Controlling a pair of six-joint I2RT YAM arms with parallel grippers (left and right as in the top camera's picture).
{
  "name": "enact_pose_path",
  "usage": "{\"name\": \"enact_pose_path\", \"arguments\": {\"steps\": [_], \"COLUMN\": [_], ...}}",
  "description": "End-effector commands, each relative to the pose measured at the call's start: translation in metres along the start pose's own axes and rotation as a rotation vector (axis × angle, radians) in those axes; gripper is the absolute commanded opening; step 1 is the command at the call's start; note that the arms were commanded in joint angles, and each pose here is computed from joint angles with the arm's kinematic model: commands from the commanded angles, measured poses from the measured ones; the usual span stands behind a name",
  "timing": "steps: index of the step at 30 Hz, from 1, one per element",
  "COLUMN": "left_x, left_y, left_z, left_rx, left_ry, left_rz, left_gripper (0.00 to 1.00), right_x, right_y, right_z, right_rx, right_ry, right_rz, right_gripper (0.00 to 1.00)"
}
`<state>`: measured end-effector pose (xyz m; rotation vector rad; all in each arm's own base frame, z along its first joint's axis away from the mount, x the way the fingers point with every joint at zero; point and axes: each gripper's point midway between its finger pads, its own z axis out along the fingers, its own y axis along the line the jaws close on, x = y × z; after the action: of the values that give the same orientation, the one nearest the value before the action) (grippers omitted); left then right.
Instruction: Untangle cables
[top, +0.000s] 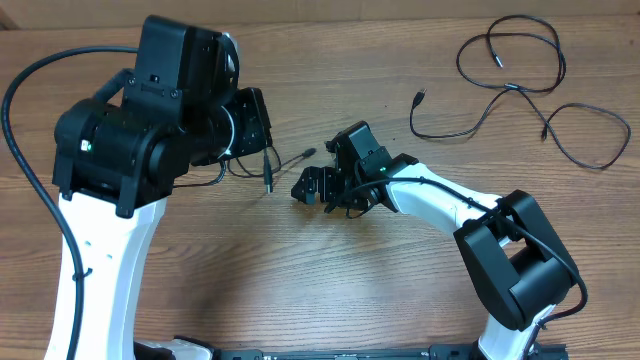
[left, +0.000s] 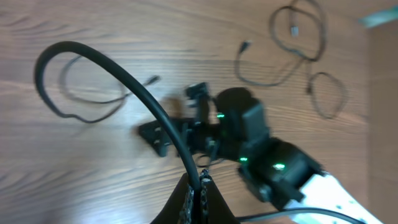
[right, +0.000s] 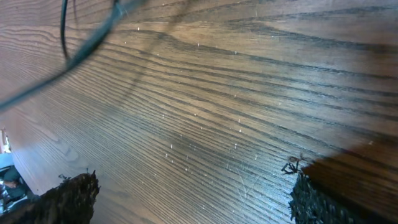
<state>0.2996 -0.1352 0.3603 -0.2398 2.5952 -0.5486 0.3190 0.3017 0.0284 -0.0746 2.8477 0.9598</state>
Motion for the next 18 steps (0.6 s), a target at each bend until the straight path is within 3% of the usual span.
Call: {"name": "enact_pose_path", "arguments": {"steps": [1,10,18], "left_x": [0.001,0.007,0.007], "left_y": [0.014,-0.024,-0.037], "left_z": [0.017,0.034,0.029], "left_rx": [-0.079,0.12,0.19], "left_ry": [0.036,0.141,0.145], "left_rz": [0.0,0.008,0.015], "left_gripper": [0.04,0.04,0.04], "right_x": [0.0,-0.003,-0.039], "right_y": [-0.008,-0.006,-0.008], "right_z": [0.003,0.003,0.0], "right_rx": [0.022,0.015,0.033], "right_ry": [-0.004,-0.019,-0.204], "right_rz": [0.0,0.0,0.317], "right_gripper": [1.0,1.0,1.0]}}
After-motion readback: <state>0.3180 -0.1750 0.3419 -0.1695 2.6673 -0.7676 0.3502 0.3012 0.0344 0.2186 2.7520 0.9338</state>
